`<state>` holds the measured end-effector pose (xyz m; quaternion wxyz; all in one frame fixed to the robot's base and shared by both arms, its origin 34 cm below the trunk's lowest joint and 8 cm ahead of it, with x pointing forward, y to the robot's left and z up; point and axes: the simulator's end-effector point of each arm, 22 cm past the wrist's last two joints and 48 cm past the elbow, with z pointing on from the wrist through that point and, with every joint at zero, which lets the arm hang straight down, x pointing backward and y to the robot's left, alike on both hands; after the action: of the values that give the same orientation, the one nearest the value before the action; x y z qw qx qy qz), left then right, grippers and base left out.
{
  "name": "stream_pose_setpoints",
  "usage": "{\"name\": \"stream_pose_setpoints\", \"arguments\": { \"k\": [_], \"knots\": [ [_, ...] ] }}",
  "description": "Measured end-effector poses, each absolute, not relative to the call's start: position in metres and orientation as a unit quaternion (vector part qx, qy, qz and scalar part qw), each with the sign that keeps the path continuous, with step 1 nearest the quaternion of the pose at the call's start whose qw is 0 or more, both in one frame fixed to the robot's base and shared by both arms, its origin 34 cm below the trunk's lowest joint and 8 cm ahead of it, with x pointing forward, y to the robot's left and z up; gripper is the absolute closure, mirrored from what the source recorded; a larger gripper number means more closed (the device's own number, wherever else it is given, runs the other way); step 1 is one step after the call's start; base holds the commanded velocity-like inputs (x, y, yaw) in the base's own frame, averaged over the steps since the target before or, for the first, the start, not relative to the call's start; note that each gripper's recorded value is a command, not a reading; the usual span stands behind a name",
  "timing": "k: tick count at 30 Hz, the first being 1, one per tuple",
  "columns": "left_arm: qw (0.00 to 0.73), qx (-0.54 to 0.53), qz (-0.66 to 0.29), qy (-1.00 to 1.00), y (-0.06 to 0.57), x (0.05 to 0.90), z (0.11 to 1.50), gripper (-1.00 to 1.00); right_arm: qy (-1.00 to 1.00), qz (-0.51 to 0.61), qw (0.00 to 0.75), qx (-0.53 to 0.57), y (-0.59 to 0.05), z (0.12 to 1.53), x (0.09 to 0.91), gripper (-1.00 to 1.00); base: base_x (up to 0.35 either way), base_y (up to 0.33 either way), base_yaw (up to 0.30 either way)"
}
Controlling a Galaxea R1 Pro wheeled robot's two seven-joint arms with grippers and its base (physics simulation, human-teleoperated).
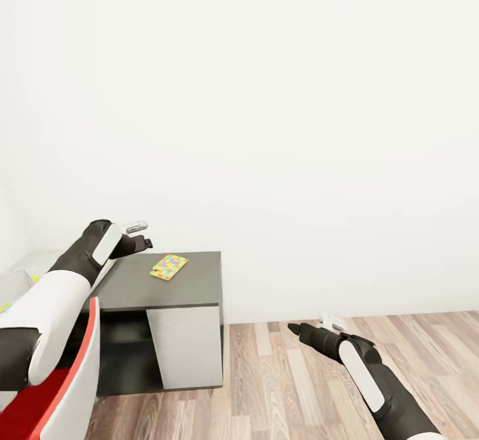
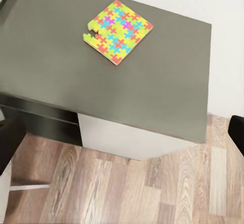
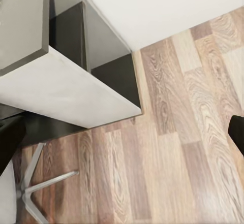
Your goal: Put all the toys in the child's room - the three board games (two on the bed and one on the table), the two jigsaw puzzles on the table, and the tennis ball on the table - inside the toy box on the table in the child's room.
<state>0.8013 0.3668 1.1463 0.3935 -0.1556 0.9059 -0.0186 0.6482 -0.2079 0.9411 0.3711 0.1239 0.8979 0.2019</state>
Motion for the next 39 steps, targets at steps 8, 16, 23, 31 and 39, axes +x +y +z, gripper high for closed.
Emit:
{"name": "stream_pose_setpoints", "arguments": {
  "k": [8, 16, 23, 31, 39],
  "knots": [
    [0.395, -0.158, -0.012, 0.905, 0.368, 0.803, 1.138, -1.0, 0.903, 0.204, 0.359, 0.117, -0.206, 0.942, 0.648, -1.0, 0.268, 0.229, 0.0],
    [0.388, -0.158, -0.004, 0.908, 0.37, 0.801, 1.125, -1.0, 0.92, 0.209, 0.317, 0.098, -0.197, 0.941, 0.642, -1.0, 0.309, 0.144, 0.0],
    [0.385, -0.157, -0.002, 0.91, 0.369, 0.8, 1.12, -1.0, 0.935, 0.209, 0.275, 0.08, -0.193, 0.939, 0.633, -1.0, 0.148, 0.039, 0.0],
    [0.396, -0.159, -0.004, 0.904, 0.366, 0.804, 1.122, -1.0, 0.936, 0.207, 0.272, 0.077, -0.196, 0.941, 0.633, -1.0, 0.101, -0.034, 0.0],
    [0.401, -0.158, -0.007, 0.902, 0.361, 0.806, 1.123, -1.0, 0.938, 0.207, 0.268, 0.075, -0.196, 0.941, 0.631, -1.0, 0.163, -0.039, 0.0]
  ]
}}
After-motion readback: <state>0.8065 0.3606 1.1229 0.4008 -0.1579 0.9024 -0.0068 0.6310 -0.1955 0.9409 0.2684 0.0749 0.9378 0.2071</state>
